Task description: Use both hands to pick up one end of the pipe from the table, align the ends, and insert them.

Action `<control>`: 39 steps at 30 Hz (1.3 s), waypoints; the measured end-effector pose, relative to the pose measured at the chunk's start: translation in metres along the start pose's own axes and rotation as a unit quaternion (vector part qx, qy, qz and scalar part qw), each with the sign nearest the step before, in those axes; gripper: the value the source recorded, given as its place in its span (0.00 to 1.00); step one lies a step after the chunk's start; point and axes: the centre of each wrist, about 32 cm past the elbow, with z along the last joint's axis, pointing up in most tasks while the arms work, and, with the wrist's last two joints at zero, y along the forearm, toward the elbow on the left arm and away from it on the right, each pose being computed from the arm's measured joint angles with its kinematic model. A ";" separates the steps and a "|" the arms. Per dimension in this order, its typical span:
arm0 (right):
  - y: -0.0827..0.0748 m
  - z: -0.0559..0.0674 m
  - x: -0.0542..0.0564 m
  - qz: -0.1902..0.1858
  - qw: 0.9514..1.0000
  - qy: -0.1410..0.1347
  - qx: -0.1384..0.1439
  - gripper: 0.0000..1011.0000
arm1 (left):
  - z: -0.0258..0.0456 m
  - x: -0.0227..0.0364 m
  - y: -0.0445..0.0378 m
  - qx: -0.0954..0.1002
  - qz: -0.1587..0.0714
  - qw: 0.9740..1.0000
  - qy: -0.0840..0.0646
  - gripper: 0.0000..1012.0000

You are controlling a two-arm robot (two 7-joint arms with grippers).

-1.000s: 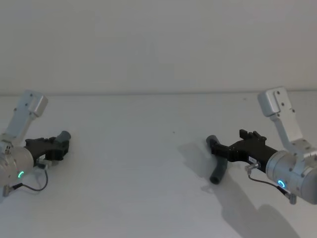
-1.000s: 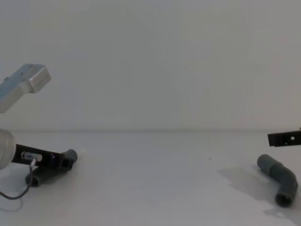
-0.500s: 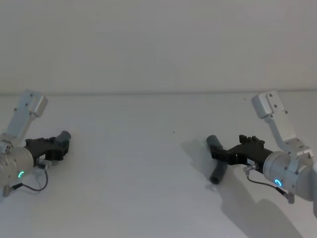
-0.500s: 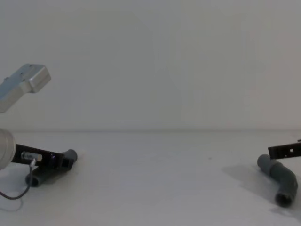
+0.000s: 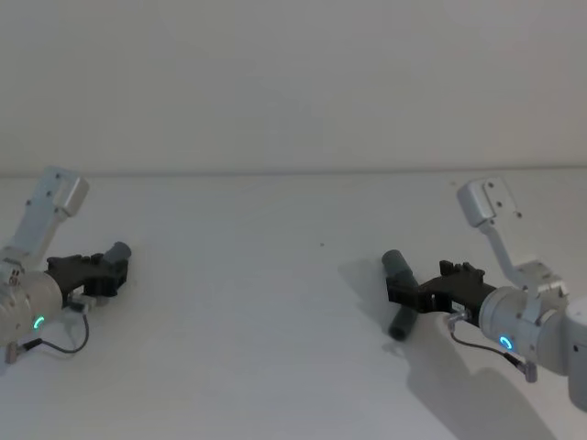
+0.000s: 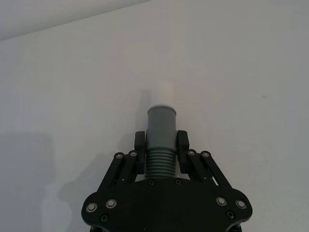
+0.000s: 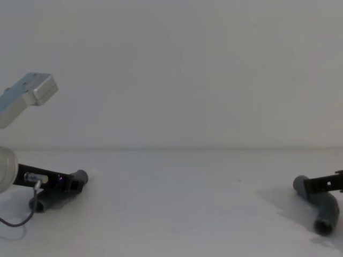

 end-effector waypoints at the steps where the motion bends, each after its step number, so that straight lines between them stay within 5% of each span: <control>1: 0.000 0.000 0.000 0.000 1.000 0.000 0.000 0.99 | 0.0000 0.0000 0.0000 0.000 0.000 1.000 0.000 0.34; 39: 0.012 0.000 -0.012 -0.020 0.999 0.003 -0.026 0.99 | 0.0000 0.0000 0.0000 0.000 0.000 1.000 0.000 0.35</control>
